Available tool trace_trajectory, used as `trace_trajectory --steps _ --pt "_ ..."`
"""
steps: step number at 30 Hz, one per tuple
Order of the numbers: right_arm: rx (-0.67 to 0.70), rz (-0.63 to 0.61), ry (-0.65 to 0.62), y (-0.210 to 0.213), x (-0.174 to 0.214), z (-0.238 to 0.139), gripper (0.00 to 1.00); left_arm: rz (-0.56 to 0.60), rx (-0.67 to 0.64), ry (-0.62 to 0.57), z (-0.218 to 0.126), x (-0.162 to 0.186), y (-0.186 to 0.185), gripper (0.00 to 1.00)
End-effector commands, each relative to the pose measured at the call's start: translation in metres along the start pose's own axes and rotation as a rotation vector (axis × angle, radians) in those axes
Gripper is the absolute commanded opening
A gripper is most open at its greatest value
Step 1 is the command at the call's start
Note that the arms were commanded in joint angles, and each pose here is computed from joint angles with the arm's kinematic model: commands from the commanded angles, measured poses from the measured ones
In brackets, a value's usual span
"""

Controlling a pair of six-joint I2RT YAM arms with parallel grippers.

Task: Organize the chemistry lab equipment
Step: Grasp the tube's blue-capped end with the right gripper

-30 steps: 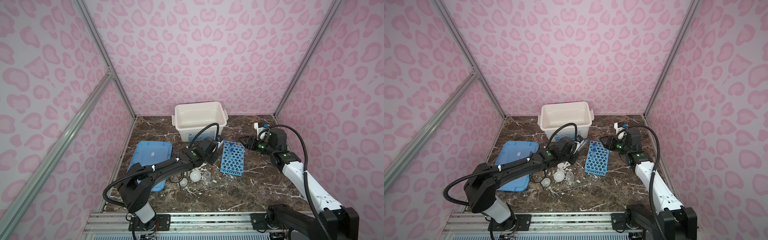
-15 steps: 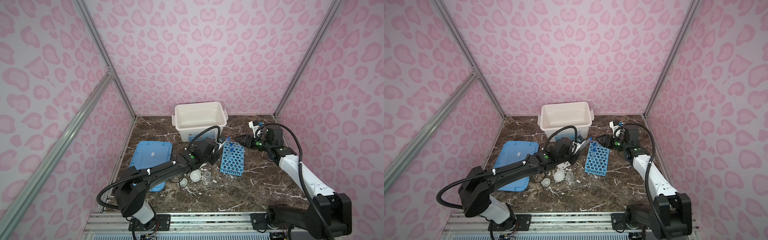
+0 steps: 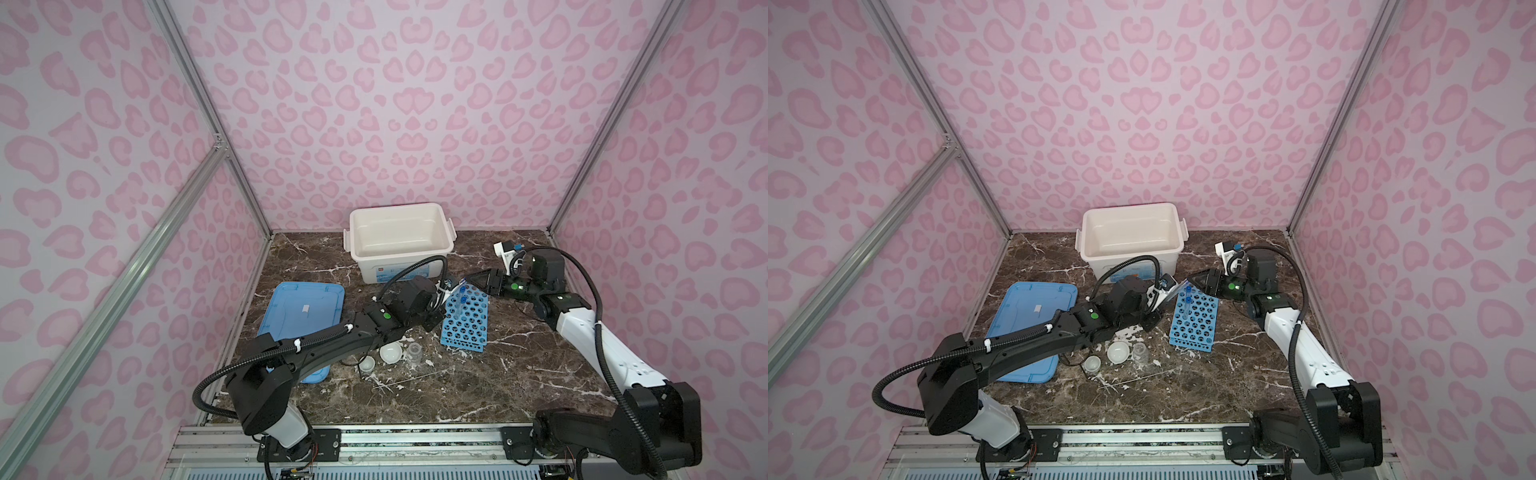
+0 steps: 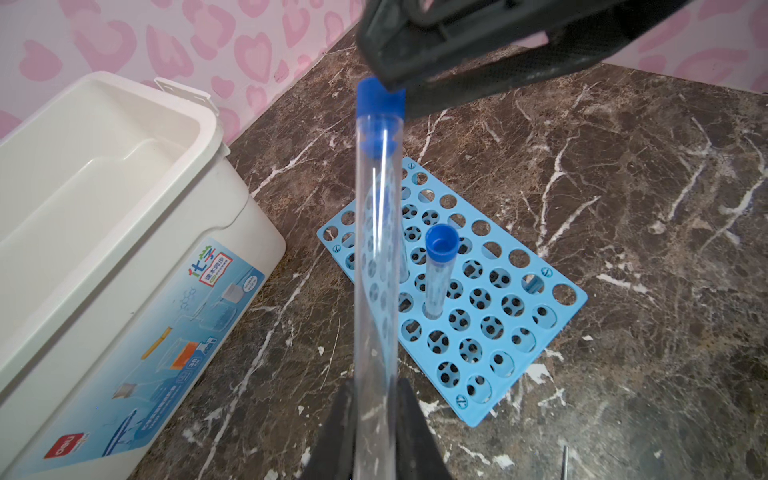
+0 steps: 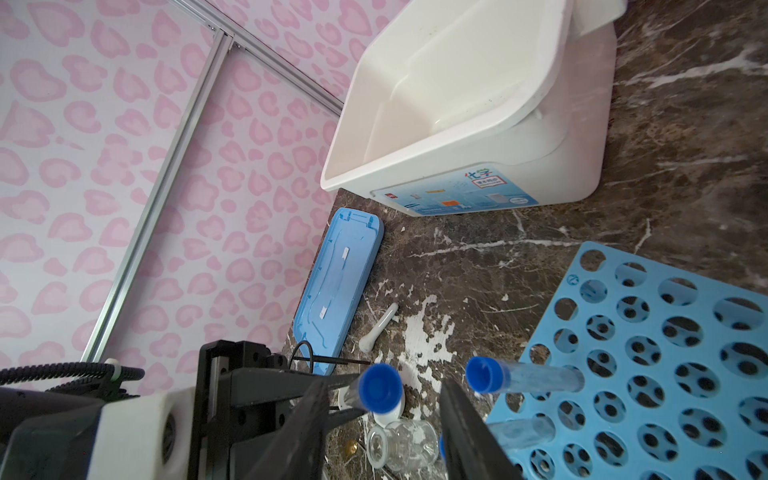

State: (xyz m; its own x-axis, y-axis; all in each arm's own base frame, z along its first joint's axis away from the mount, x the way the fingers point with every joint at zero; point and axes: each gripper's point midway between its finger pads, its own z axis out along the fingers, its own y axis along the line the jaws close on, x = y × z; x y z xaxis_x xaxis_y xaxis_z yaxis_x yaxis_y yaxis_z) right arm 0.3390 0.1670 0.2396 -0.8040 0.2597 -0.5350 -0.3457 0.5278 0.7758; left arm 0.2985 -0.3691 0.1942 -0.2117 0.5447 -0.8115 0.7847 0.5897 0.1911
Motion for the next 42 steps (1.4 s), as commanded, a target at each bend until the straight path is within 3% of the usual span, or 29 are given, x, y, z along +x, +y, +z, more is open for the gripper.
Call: trace_trajectory --steps 1,42 --pt "-0.039 -0.01 0.008 0.007 0.0 0.001 0.45 0.011 0.006 -0.052 0.0 -0.016 -0.001 0.12" --pt "-0.043 -0.008 0.037 0.008 0.013 0.001 0.19 0.049 0.019 -0.035 0.004 -0.008 -0.009 0.13"
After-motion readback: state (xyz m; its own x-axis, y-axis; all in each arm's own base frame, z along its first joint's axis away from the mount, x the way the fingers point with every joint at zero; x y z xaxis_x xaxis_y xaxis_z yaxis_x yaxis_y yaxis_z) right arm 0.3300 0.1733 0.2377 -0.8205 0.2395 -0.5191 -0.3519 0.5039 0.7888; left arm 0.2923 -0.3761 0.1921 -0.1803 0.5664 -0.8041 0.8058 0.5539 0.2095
